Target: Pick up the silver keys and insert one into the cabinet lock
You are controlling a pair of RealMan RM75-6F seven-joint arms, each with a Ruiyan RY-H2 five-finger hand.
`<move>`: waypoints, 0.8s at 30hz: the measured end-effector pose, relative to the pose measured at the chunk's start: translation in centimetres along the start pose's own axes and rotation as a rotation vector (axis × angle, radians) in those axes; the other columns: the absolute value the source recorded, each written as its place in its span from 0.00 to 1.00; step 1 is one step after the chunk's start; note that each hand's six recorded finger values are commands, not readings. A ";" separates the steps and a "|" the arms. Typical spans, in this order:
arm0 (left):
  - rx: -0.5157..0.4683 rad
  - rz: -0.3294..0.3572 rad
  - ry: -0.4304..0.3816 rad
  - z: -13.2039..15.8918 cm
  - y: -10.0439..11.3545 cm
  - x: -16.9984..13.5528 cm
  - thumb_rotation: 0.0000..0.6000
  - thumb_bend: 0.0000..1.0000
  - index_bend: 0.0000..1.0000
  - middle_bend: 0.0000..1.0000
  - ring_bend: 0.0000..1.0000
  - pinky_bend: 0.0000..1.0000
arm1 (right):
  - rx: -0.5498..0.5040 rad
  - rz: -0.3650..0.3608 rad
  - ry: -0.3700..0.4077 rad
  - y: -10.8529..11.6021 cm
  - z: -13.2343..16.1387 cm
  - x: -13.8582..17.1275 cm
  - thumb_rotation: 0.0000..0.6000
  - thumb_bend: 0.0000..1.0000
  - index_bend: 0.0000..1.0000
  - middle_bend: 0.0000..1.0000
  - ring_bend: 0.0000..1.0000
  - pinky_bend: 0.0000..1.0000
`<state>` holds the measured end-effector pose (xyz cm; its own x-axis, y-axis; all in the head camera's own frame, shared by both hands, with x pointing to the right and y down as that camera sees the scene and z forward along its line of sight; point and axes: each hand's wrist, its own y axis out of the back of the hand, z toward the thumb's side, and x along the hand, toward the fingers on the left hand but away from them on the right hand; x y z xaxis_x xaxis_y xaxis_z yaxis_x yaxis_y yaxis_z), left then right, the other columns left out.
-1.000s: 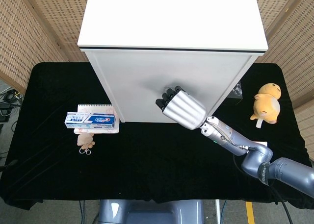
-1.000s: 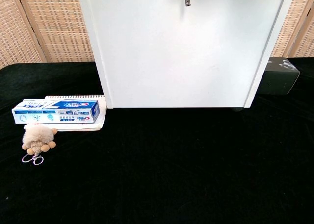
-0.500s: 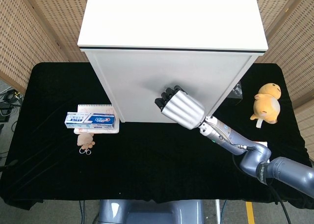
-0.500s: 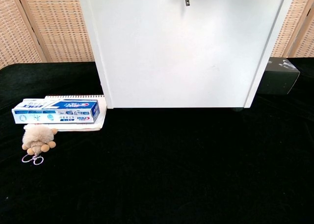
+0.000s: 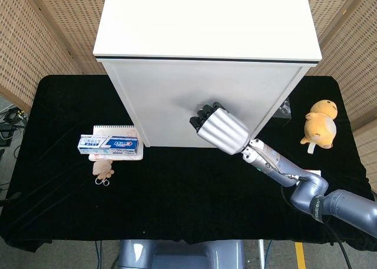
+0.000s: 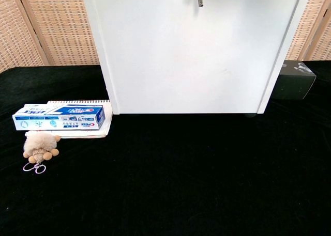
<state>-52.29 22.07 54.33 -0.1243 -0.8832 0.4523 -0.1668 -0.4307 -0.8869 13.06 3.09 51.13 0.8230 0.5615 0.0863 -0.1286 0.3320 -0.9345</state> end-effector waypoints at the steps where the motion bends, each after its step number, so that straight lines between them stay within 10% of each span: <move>1: 0.000 0.000 0.000 0.0 0.0 0.0 1.00 0.00 0.00 0.00 0.00 0.00 | 0.000 0.003 -0.001 -0.1 -0.1 0.1 1.00 0.59 0.73 0.80 0.75 0.97; 15: 0.001 0.000 -0.001 0.1 0.0 0.0 1.00 0.00 0.00 0.00 0.00 0.00 | 0.000 0.004 -0.018 0.0 -0.7 0.4 1.00 0.58 0.70 0.80 0.75 0.97; 24: 0.001 0.001 -0.004 0.1 0.0 -0.1 1.00 0.00 0.00 0.00 0.00 0.00 | 0.000 0.013 -0.018 0.1 -0.9 0.8 1.00 0.41 0.58 0.80 0.74 0.97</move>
<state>-52.17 22.12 54.26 -0.1209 -0.8842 0.4512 -0.1657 -0.4302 -0.8874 14.21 2.85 50.76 0.8112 0.5793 0.0798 -0.1398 0.3247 -0.9354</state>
